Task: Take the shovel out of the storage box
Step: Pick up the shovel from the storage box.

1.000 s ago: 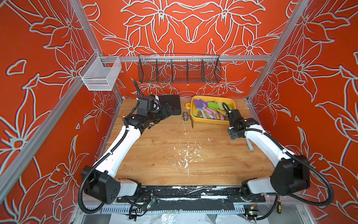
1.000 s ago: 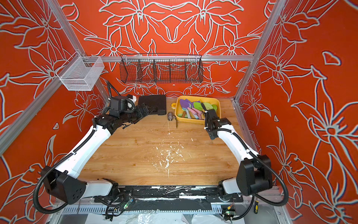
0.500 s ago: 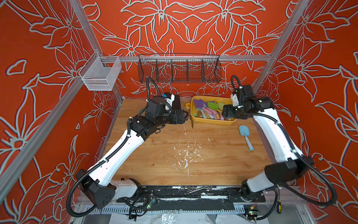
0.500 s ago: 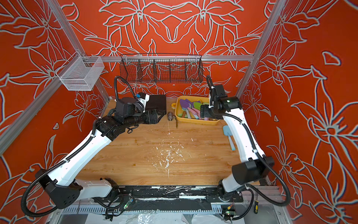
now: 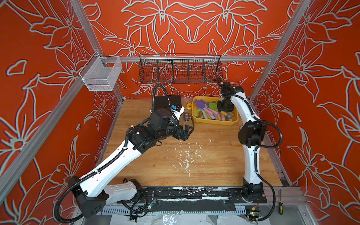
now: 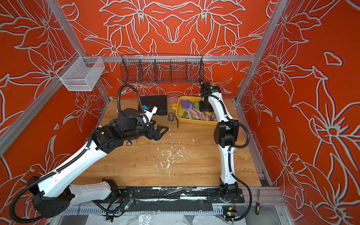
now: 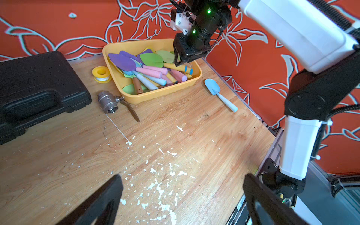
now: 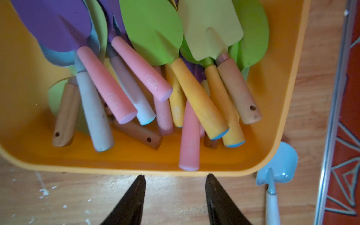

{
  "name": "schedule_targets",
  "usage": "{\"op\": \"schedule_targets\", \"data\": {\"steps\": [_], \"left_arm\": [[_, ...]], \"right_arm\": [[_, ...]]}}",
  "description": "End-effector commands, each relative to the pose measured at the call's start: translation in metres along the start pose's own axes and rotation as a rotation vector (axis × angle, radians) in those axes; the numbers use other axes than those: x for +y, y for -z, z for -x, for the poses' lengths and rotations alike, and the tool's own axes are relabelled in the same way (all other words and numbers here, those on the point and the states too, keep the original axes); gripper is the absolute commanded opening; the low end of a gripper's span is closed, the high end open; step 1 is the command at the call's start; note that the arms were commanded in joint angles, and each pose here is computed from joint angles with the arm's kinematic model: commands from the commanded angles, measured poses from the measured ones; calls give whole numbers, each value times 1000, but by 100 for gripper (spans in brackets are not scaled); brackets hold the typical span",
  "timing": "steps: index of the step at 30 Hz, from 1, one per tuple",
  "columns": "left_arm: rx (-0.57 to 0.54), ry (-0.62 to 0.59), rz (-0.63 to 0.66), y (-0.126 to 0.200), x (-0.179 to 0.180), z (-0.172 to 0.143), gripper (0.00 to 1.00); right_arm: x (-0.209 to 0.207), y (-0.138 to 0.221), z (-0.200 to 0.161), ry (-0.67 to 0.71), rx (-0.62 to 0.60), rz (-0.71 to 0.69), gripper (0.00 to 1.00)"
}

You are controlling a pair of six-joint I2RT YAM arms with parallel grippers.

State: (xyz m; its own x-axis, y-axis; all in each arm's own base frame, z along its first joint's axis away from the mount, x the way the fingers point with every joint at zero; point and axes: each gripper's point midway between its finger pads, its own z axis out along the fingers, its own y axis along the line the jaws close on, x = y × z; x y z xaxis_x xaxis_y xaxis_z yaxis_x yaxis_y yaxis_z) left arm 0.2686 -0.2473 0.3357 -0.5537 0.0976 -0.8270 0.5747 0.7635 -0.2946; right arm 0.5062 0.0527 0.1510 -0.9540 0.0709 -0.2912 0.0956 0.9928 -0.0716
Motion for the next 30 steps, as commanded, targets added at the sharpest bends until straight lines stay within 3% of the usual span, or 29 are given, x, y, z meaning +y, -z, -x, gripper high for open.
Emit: {"op": "schedule_targets", "data": {"steps": [1,13,25,30], "left_arm": [[26,10,44,5,7,-10,97],[8,26,112,16,18,-9,97],[11,24,145,13,25,-10,97],[6,19,186,17,31,-8,97]], "right_arm": [[-19,-13,1,118,31,-122,52],[-27,-70,16,228,26,-234,52],[-14,-98,11,227,60,-165,50],[-14,-100,11,219,58,-169,36]]}}
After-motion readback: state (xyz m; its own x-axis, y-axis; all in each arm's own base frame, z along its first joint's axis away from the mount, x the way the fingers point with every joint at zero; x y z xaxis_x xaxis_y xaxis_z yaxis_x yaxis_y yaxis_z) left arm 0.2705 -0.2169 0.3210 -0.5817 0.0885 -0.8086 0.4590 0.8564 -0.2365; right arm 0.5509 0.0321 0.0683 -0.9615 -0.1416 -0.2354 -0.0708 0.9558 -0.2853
